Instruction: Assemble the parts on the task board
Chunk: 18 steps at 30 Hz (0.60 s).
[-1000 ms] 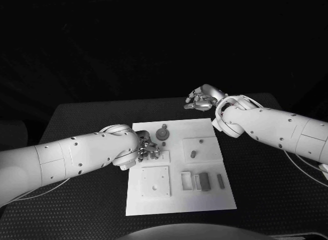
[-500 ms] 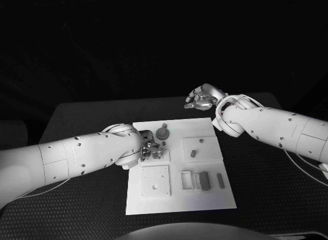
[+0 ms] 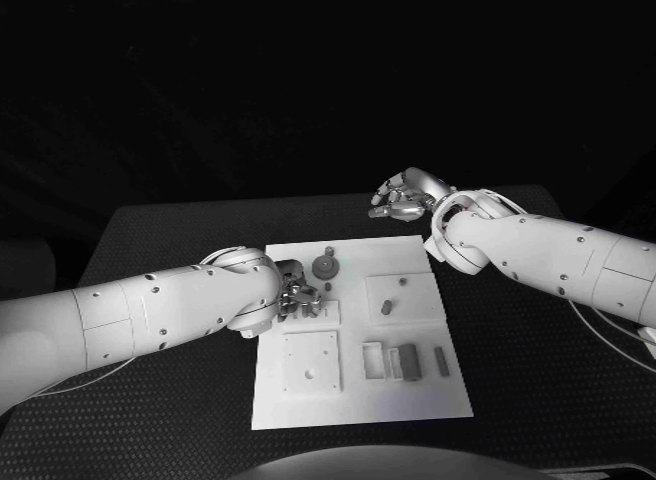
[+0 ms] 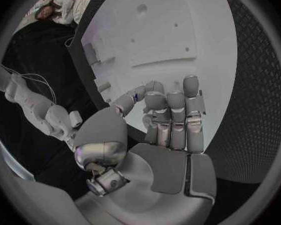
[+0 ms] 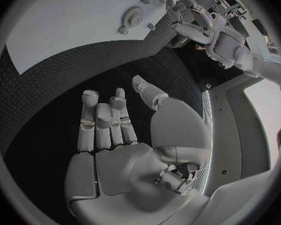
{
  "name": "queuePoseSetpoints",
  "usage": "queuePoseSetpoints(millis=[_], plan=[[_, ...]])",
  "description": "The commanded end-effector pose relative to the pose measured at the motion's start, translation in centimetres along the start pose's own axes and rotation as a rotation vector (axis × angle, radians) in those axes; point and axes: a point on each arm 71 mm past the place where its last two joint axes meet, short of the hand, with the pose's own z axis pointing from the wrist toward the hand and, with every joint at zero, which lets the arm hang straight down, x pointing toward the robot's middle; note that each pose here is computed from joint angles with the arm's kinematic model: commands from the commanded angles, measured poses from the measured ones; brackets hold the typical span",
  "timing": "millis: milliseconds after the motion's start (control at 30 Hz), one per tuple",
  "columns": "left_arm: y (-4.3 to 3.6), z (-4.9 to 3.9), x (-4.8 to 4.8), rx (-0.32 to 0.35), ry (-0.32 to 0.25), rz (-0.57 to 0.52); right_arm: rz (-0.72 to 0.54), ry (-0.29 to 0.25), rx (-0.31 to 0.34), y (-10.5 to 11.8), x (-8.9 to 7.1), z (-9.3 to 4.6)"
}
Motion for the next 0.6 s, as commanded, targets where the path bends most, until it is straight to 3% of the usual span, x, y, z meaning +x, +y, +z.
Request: queuePoseSetpoints(millis=[33, 600], plan=[[0.26, 0.06, 0.13, -0.008, 0.004, 0.013, -0.008, 0.012, -0.014, 0.13, 0.13, -0.01], [0.50, 0.06, 0.15, -0.014, 0.007, 0.013, -0.008, 0.014, -0.014, 0.12, 0.18, -0.04]])
